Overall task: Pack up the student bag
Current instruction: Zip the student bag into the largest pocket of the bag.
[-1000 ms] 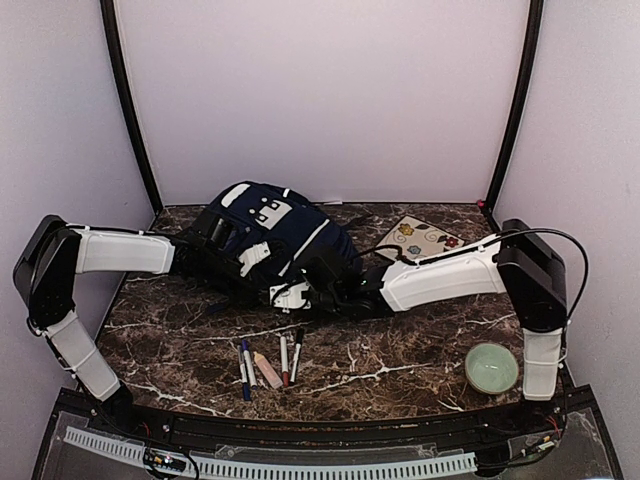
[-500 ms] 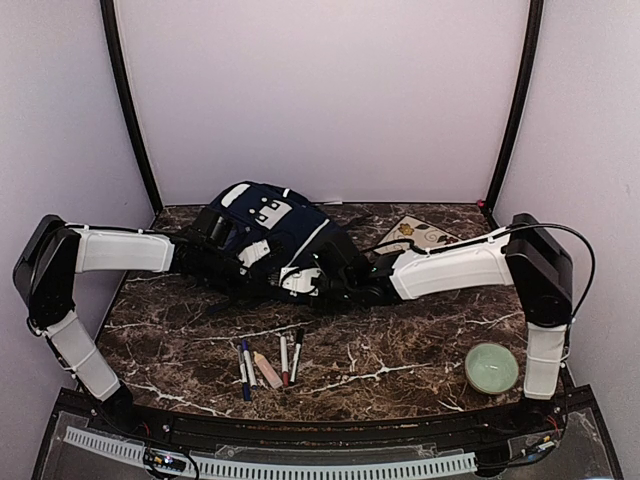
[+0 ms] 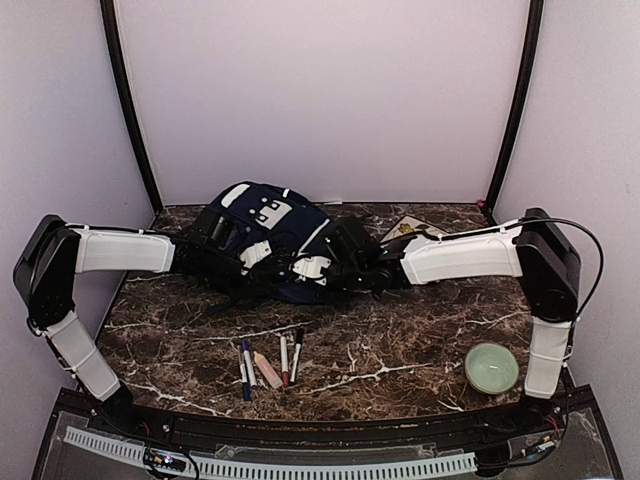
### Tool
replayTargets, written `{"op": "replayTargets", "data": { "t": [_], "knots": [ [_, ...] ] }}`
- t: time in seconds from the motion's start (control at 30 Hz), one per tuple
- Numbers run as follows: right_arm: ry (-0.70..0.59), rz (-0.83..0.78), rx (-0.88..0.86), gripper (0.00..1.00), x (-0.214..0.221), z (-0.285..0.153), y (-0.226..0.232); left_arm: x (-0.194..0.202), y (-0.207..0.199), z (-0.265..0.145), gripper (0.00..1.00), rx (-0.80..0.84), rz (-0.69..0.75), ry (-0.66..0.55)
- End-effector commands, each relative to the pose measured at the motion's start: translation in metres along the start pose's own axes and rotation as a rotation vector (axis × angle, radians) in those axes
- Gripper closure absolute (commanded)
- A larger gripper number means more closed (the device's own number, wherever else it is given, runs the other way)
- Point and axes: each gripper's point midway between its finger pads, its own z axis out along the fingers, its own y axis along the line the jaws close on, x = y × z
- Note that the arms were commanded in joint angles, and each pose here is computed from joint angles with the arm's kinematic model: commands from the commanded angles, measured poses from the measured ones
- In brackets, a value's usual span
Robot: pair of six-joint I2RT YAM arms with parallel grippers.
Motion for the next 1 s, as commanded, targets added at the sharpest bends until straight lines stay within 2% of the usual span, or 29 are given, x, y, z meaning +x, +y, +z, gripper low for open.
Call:
{"op": "replayTargets", "data": {
  "t": [0.0, 0.33, 0.73, 0.83, 0.9, 0.97],
  "knots": [
    [0.005, 0.158, -0.042, 1.00, 0.008, -0.021, -0.025, -0.008, 0.003, -0.009, 1.00, -0.029, 0.049, -0.002],
    [0.100, 0.262, -0.036, 1.00, 0.059, -0.024, -0.045, 0.013, 0.006, -0.008, 1.00, -0.060, 0.040, 0.080],
    [0.185, 0.356, 0.071, 1.00, 0.122, -0.034, -0.097, 0.024, 0.004, -0.020, 1.00, -0.107, 0.044, 0.119],
    [0.183, 0.377, 0.098, 1.00, 0.131, -0.034, -0.111, 0.035, 0.011, -0.026, 1.00, -0.156, 0.065, 0.181],
    [0.170, 0.375, 0.119, 1.00, 0.132, -0.032, -0.120, 0.048, 0.016, -0.034, 1.00, -0.210, 0.097, 0.278],
    [0.160, 0.369, 0.130, 1.00, 0.130, -0.031, -0.125, 0.054, 0.022, -0.043, 1.00, -0.271, 0.136, 0.322]
  ]
}}
